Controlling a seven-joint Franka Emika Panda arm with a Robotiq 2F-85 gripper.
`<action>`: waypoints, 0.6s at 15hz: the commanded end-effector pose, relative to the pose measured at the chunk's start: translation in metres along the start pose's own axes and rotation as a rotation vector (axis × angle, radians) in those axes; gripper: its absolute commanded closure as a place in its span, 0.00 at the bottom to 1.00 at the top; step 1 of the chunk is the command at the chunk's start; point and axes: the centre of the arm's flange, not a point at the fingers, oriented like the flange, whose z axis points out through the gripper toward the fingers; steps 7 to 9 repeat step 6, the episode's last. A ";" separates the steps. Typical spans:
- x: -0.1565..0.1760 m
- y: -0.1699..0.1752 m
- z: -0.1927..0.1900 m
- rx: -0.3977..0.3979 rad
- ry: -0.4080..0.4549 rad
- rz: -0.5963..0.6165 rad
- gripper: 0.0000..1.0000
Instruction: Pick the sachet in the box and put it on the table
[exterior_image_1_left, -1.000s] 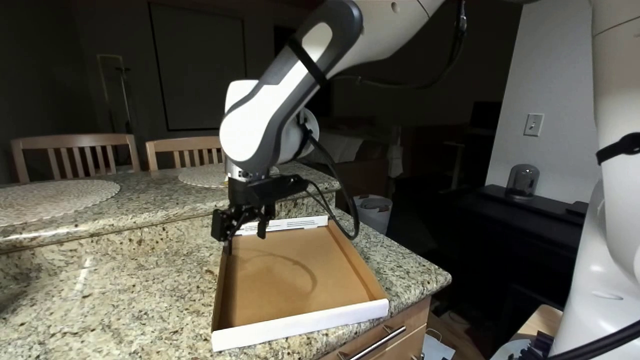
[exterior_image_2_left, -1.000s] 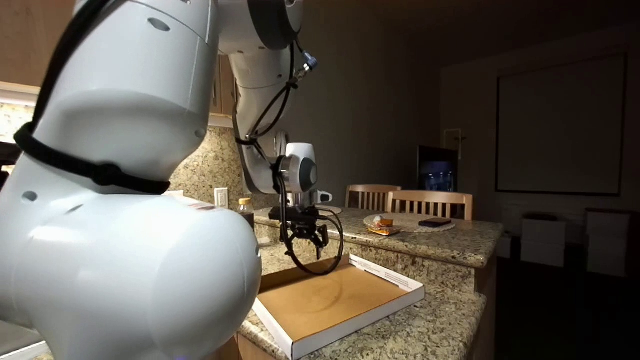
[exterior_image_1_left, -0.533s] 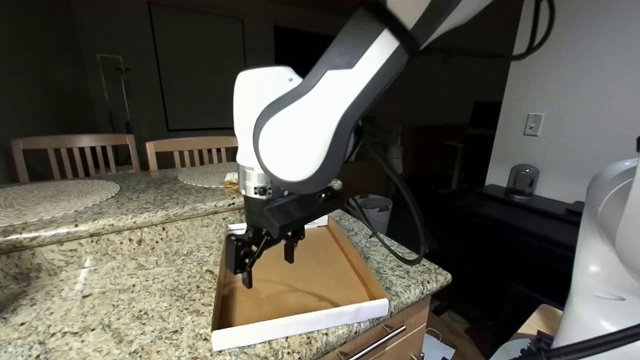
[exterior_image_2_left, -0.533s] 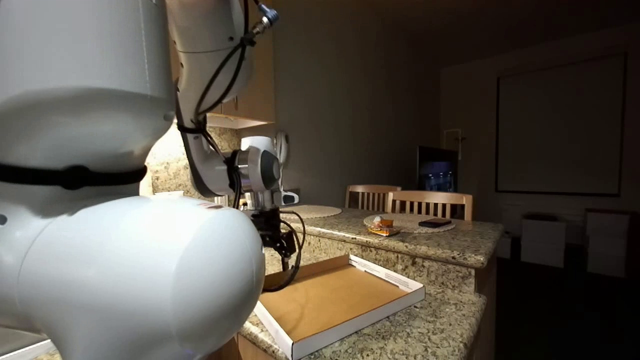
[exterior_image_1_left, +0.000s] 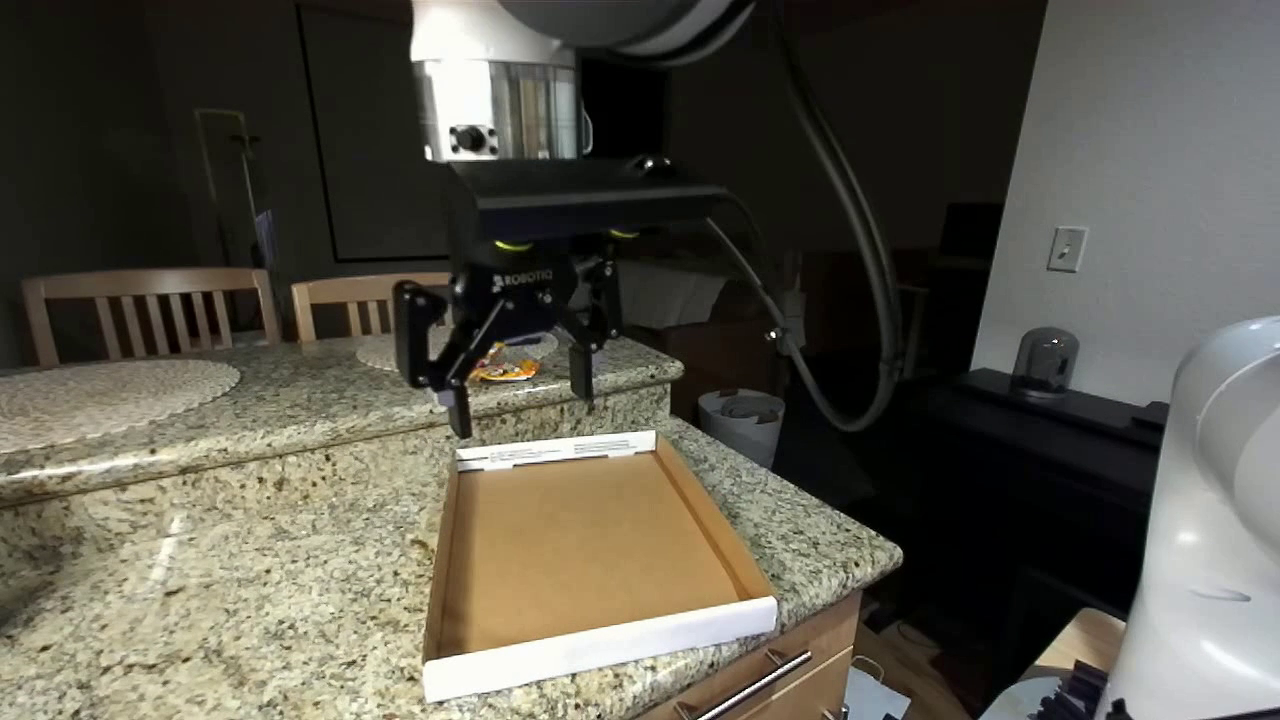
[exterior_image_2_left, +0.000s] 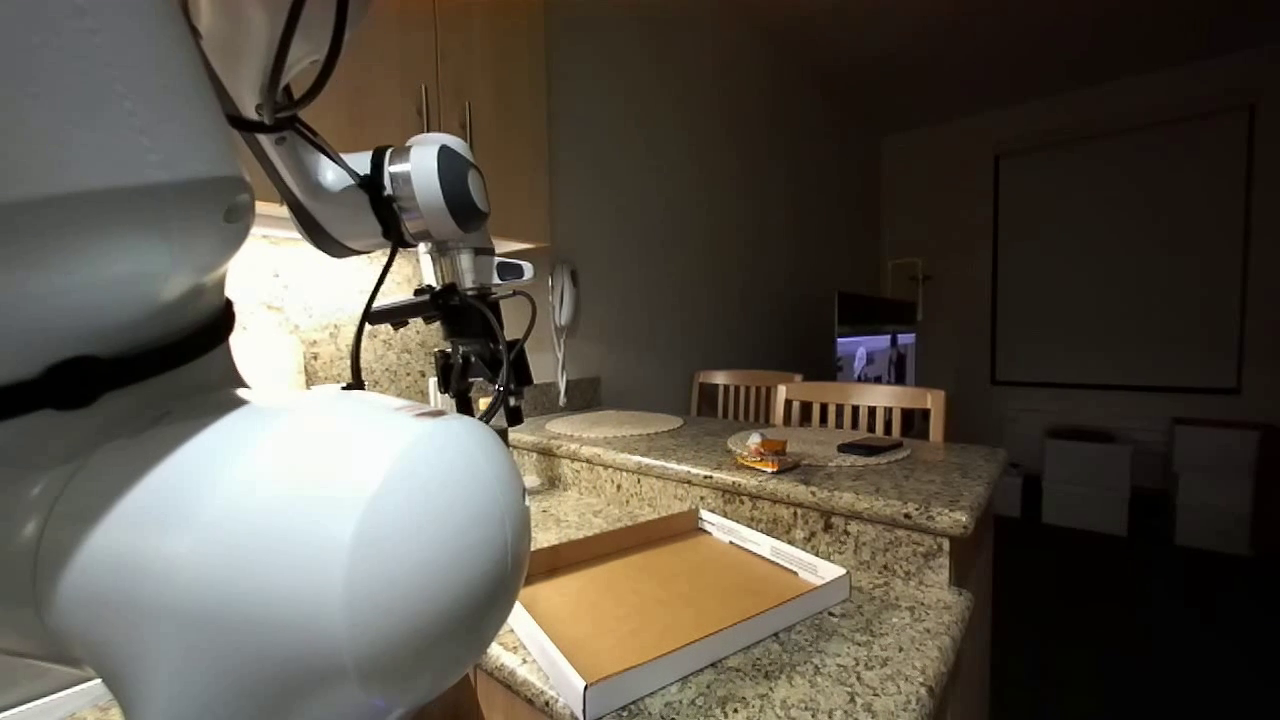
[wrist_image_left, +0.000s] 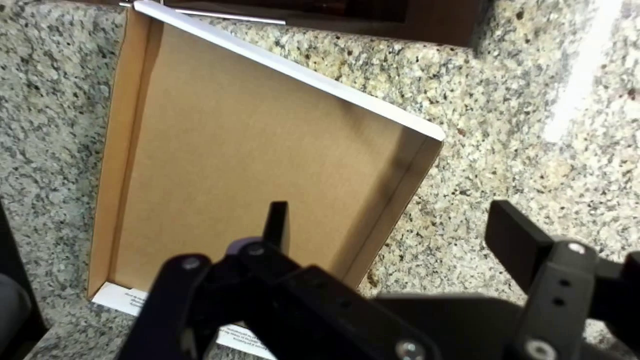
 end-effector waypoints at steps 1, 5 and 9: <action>0.000 0.000 -0.002 0.000 0.002 0.003 0.00; 0.003 0.003 0.004 -0.006 -0.010 0.012 0.00; 0.003 0.003 0.005 -0.007 -0.011 0.012 0.00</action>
